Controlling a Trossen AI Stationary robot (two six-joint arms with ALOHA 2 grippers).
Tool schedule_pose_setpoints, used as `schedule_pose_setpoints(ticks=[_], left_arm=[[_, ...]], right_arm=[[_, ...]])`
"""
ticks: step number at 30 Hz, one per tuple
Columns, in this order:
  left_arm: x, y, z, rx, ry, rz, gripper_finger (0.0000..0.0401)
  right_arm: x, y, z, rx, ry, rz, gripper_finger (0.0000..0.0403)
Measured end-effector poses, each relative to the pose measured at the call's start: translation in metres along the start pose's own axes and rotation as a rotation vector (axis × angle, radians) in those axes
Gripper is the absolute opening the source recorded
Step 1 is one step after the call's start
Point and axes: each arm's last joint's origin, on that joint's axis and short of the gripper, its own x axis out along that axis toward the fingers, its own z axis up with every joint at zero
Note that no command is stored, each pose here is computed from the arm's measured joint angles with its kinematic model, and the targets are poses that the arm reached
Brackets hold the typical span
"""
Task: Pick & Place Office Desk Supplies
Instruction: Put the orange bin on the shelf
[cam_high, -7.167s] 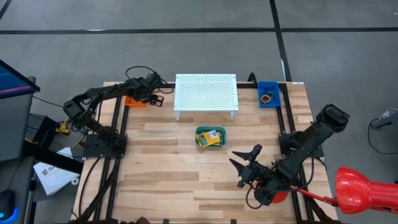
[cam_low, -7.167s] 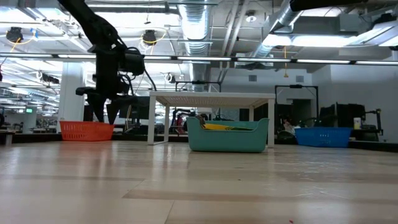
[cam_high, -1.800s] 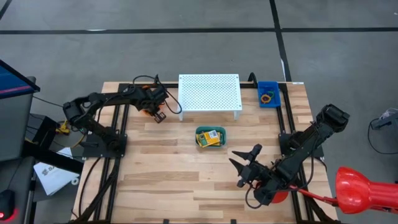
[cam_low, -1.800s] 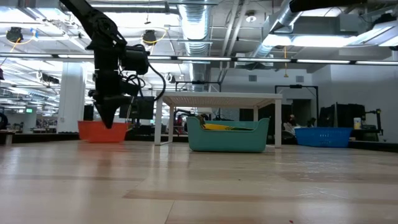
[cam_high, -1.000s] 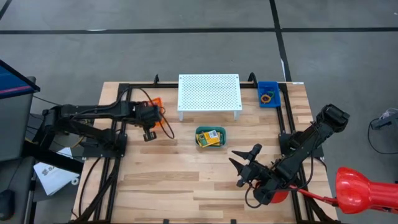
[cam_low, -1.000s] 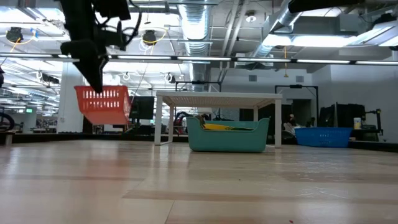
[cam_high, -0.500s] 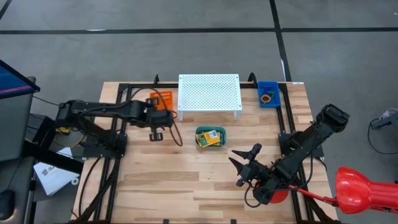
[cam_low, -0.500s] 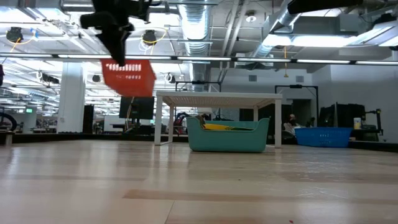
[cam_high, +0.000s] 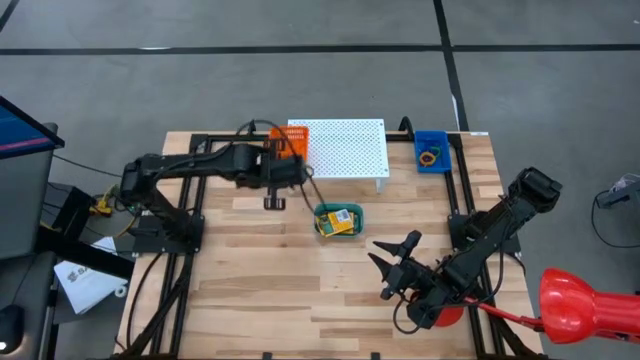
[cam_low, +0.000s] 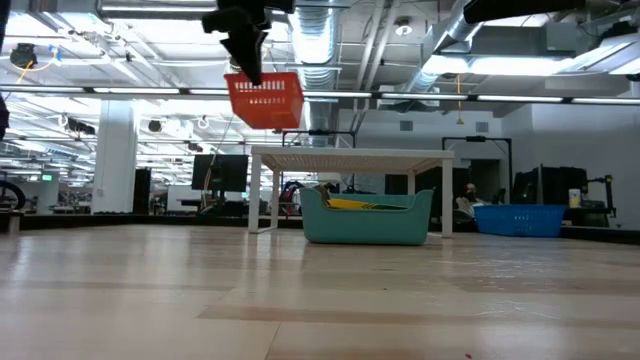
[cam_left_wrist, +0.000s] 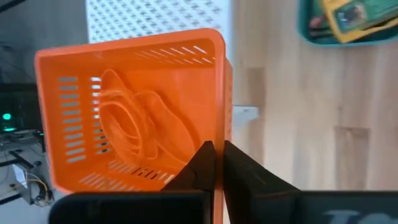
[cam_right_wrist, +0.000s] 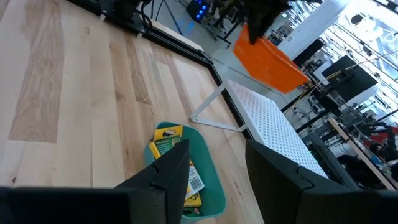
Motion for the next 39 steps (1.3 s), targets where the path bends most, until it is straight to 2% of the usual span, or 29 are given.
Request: schedule_pose_setpoints(ticks=[6,12,23,29,39], left_arm=[[0.014,0.04,0.006,-0.017,-0.003,0.003,0.0003],[0.03,0.065,0.012,-0.033,0.005,0.01,0.0003],[0.07,0.079,0.027,-0.025,0.037,-0.022,0.0003],[0.074,0.087,0.023,-0.079,0.028,-0.051,0.0003],[0.073,0.075,0.032,-0.069,0.002,-0.093,0.0003]], right_arm=[[0.0,0.0,0.0,-0.001,0.0,-0.001,0.0152],[0.001,-0.001,0.0,-0.002,0.0,-0.018,0.0152],[0.002,-0.002,-0.001,-0.017,0.001,-0.033,0.0152],[0.002,-0.002,-0.001,-0.019,0.001,-0.031,0.0152],[0.002,-0.002,-0.001,-0.02,0.001,-0.031,0.0152]])
